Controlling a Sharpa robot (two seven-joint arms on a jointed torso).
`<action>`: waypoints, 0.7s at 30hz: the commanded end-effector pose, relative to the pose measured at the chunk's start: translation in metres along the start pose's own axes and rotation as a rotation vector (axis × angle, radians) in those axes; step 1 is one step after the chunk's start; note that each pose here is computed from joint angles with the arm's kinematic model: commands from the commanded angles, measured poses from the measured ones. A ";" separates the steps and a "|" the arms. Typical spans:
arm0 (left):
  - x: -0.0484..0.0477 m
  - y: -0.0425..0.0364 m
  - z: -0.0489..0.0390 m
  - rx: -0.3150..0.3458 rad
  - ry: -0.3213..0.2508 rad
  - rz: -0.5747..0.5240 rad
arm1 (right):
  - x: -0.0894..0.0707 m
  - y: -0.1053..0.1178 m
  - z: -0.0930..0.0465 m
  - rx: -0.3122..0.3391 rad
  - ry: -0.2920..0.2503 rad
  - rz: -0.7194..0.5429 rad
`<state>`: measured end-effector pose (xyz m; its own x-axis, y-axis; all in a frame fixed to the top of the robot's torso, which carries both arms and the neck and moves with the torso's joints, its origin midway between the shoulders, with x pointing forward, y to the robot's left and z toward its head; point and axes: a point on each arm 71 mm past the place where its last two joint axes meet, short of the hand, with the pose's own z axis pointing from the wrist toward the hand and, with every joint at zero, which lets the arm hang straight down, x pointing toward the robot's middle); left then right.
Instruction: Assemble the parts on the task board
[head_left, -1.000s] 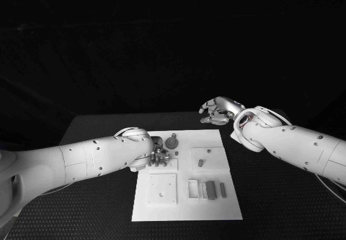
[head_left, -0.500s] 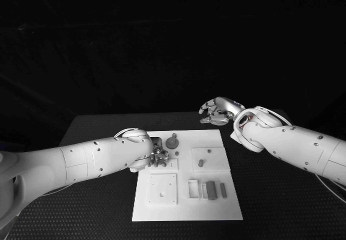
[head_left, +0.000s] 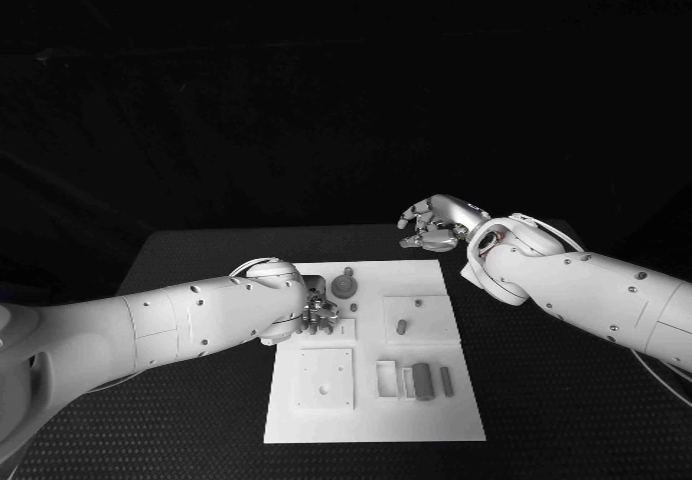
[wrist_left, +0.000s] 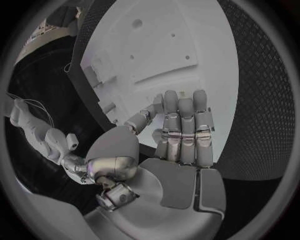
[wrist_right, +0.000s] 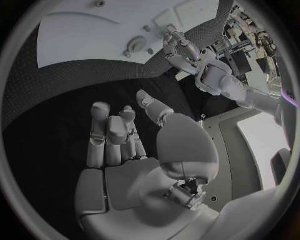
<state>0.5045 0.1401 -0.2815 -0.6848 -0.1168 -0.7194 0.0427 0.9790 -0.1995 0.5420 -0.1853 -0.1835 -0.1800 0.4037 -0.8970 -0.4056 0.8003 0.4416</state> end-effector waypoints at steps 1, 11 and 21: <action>0.0007 -0.0005 0.0003 0.006 -0.010 0.010 | 0.001 0.001 0.000 -0.008 0.011 0.001; 0.0008 -0.0023 -0.0003 0.015 -0.022 0.015 | 0.001 0.001 0.000 -0.006 0.012 0.001; 0.0010 -0.0010 -0.0012 0.019 -0.026 0.013 | 0.001 0.001 0.000 -0.003 0.013 0.001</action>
<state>0.5031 0.1400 -0.2817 -0.6739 -0.1113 -0.7304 0.0545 0.9784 -0.1994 0.5420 -0.1852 -0.1837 -0.1821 0.4027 -0.8970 -0.4048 0.8007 0.4416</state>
